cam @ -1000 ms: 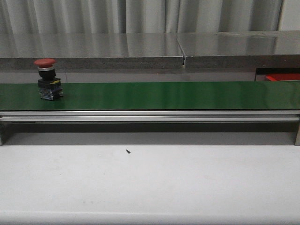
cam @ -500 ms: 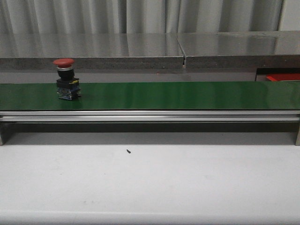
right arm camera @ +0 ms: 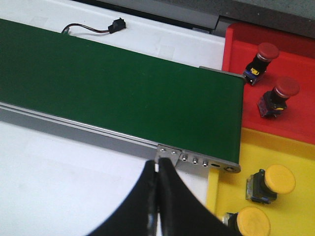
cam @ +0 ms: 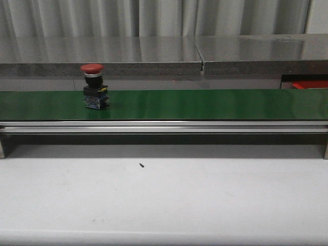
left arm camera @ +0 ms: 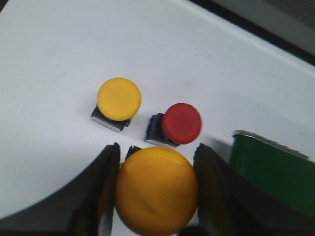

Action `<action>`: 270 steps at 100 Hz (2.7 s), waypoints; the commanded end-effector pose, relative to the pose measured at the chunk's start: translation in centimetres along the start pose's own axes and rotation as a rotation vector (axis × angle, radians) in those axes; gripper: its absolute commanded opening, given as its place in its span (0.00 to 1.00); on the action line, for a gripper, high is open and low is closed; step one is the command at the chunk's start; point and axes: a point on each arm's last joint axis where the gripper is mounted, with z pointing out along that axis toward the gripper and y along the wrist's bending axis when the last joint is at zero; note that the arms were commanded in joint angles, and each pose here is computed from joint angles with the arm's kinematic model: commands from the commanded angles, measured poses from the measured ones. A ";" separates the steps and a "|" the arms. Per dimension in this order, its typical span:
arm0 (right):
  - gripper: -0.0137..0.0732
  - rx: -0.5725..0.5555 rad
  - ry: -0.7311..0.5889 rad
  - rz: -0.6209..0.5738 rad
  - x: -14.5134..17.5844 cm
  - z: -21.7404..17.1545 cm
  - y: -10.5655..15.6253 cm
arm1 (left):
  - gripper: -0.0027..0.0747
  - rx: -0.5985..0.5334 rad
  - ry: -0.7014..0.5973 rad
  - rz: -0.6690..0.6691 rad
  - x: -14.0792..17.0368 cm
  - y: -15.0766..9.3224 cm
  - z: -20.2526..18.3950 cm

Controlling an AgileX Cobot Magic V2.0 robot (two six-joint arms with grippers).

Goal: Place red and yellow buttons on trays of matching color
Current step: 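Lower the yellow button onto the belt and open the left gripper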

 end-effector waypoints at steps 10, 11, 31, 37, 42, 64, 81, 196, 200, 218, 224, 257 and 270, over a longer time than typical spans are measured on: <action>0.08 0.027 -0.091 0.000 -1.2 -0.6 -0.2 | 0.10 0.091 -0.122 0.059 -1.9 -5.4 -5.5; 0.08 0.027 -0.091 0.000 -1.2 -0.6 -0.2 | 0.10 0.094 -0.120 0.062 -1.9 -5.6 -5.5; 0.08 0.027 -0.091 0.000 -1.2 -0.6 -0.2 | 0.10 0.152 -0.047 0.109 -0.3 -9.0 -3.9; 0.08 0.027 -0.091 0.000 -1.2 -0.6 -0.2 | 0.10 0.163 -0.022 0.114 0.4 -9.6 -3.2; 0.08 0.027 -0.091 0.000 -1.2 -0.6 -0.2 | 0.10 0.170 -0.003 0.121 1.0 -10.2 -2.6; 0.08 0.027 -0.091 0.000 -1.2 -0.6 -0.2 | 0.10 0.169 0.022 0.181 2.4 -12.5 -0.9; 0.08 0.027 -0.091 0.000 -1.2 -0.6 -0.2 | 0.10 0.179 0.040 0.194 2.9 -13.2 -0.3; 0.08 0.027 -0.091 0.000 -1.2 -0.6 -0.2 | 0.81 0.206 0.031 0.216 2.4 -14.0 -1.6; 0.08 0.027 -0.091 0.000 -1.2 -0.6 -0.2 | 0.81 0.211 0.009 0.219 2.0 -14.3 -2.2; 0.08 0.027 -0.091 0.000 -1.2 -0.6 -0.2 | 0.81 0.240 -0.117 0.273 0.9 -15.7 -6.3; 0.08 0.027 -0.091 0.000 -1.2 -0.6 -0.2 | 0.81 0.241 -0.163 0.291 0.8 -16.2 -8.1; 0.08 0.027 -0.091 0.000 -1.2 -0.6 -0.2 | 0.81 0.211 -0.428 0.442 4.8 -19.0 -15.2; 0.08 0.027 -0.091 0.000 -1.2 -0.6 -0.2 | 0.78 0.208 -0.505 0.468 8.7 -19.7 -16.6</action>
